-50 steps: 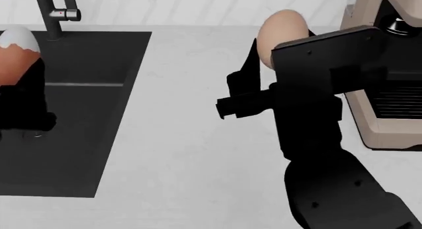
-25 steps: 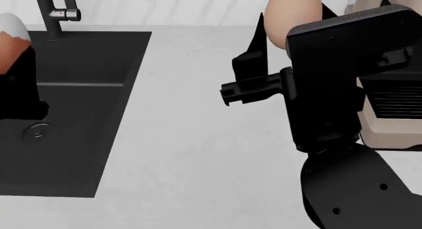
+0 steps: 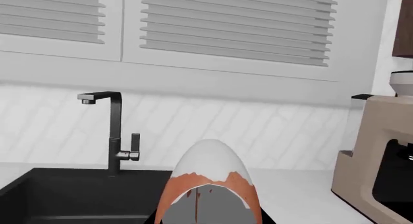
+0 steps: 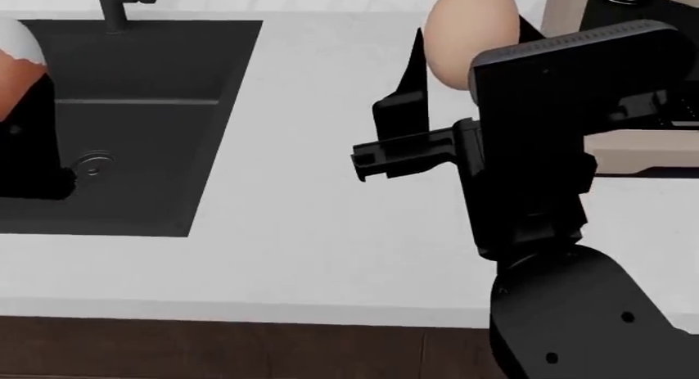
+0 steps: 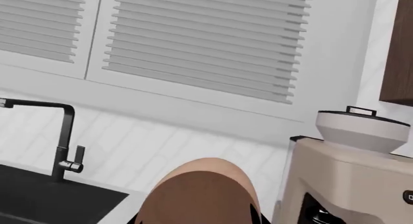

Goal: Place the eggs and milk next to the bowl.

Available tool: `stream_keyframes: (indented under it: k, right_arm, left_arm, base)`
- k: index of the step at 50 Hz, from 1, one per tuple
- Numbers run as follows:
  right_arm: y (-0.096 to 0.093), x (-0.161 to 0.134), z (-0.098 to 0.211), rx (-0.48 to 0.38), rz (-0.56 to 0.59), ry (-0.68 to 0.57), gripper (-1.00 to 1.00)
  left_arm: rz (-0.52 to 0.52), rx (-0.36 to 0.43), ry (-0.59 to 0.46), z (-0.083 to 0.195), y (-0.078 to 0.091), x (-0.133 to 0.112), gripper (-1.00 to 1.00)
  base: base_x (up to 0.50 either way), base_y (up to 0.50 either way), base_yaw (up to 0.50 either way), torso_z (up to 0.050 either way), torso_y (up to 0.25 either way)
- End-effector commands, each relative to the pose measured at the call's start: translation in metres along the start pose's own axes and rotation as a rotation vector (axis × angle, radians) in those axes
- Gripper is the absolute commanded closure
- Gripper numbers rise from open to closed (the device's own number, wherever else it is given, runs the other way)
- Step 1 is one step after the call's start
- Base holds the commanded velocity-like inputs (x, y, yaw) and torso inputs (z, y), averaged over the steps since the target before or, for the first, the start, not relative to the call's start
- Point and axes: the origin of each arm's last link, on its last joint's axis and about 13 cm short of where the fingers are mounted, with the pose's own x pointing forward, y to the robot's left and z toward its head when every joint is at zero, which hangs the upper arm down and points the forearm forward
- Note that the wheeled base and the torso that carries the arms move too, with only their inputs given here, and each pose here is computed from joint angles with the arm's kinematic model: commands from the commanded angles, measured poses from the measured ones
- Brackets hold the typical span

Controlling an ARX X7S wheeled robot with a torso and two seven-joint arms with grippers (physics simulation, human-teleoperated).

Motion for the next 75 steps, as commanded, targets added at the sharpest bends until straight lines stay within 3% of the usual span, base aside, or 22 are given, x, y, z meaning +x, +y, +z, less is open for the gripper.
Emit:
stream_keyframes:
  k: [1, 75]
  right_arm:
    - [-0.001, 0.001, -0.001, 0.003, -0.002, 0.000, 1.00]
    - [0.004, -0.009, 0.000, 0.051, 0.036, 0.027, 1.00]
  left_arm:
    - [0.002, -0.015, 0.000, -0.001, -0.001, 0.001, 1.00]
    - [0.003, -0.024, -0.008, 0.000, 0.000, -0.006, 1.00]
  base:
    - [0.00, 0.00, 0.00, 0.000, 0.000]
    - [0.00, 0.48, 0.00, 0.000, 0.000]
